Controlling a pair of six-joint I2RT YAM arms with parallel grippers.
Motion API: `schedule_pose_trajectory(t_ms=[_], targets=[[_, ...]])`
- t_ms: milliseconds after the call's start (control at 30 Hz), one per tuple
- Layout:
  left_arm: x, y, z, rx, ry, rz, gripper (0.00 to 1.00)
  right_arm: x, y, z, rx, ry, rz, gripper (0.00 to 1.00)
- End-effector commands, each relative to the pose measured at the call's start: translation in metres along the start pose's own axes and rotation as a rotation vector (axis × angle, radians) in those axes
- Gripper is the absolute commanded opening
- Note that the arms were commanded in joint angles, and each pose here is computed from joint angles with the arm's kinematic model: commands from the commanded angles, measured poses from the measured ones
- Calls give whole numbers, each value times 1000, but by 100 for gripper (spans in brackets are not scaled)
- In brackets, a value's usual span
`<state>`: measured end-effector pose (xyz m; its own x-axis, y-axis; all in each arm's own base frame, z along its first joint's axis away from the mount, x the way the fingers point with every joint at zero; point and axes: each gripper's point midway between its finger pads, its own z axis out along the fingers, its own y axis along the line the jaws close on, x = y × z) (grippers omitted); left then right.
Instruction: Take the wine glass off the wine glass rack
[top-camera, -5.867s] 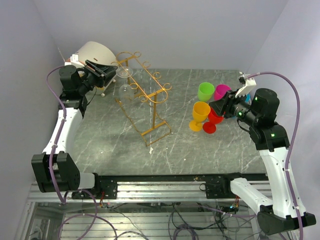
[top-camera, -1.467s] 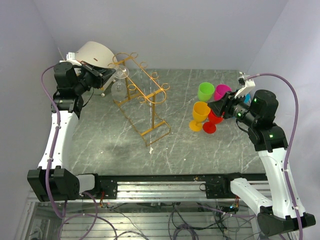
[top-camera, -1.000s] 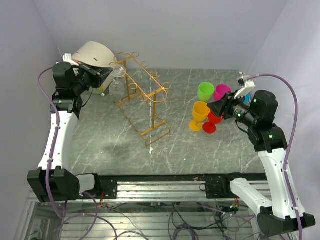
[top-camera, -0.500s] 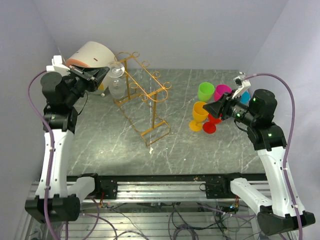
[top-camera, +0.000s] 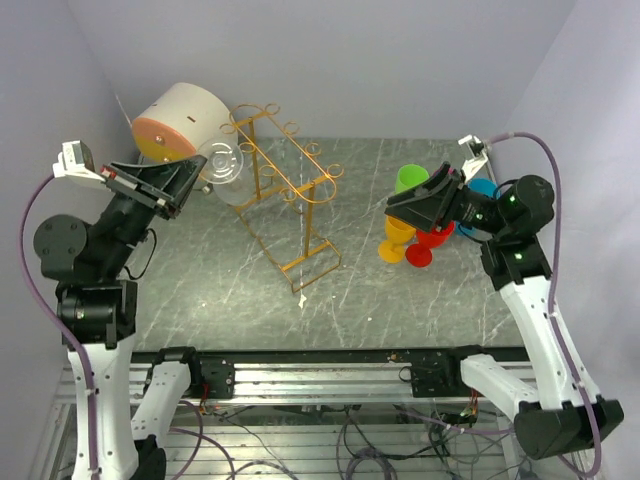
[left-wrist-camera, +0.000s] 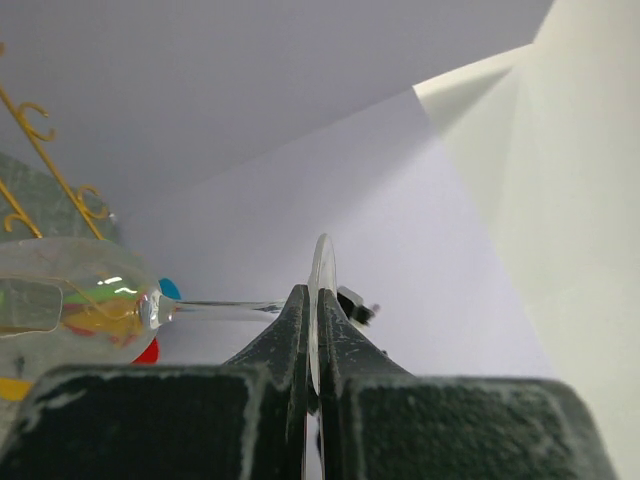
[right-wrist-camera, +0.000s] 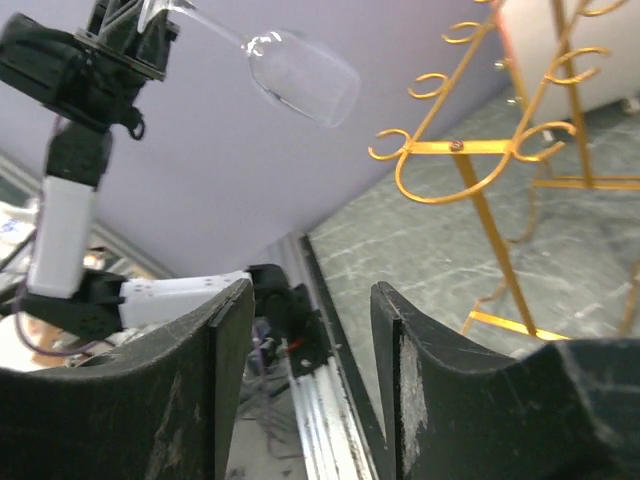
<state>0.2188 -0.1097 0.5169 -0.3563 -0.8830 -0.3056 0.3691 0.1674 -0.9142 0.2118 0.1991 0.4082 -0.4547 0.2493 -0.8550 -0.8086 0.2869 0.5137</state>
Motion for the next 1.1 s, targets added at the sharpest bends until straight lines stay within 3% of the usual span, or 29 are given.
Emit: schedule_pose_trajectory(t_ms=[0,367,600,800,1067], targets=[[9,-47,-20,142,19,-16,7,-21,39,5,-242,-27,-36,52],[22,-101,-45,356,84,-71,7,-20,84,76,-541,49,-85,56],[30,-143,-69,539,124,-36,7,-24,96,91,-659,27,-77,58],[34,-154,-81,616,139,-32,7,-28,103,96,-794,-11,-67,59],[37,-158,-88,650,154,-55,7,-38,108,102,-1013,-68,-36,51]])
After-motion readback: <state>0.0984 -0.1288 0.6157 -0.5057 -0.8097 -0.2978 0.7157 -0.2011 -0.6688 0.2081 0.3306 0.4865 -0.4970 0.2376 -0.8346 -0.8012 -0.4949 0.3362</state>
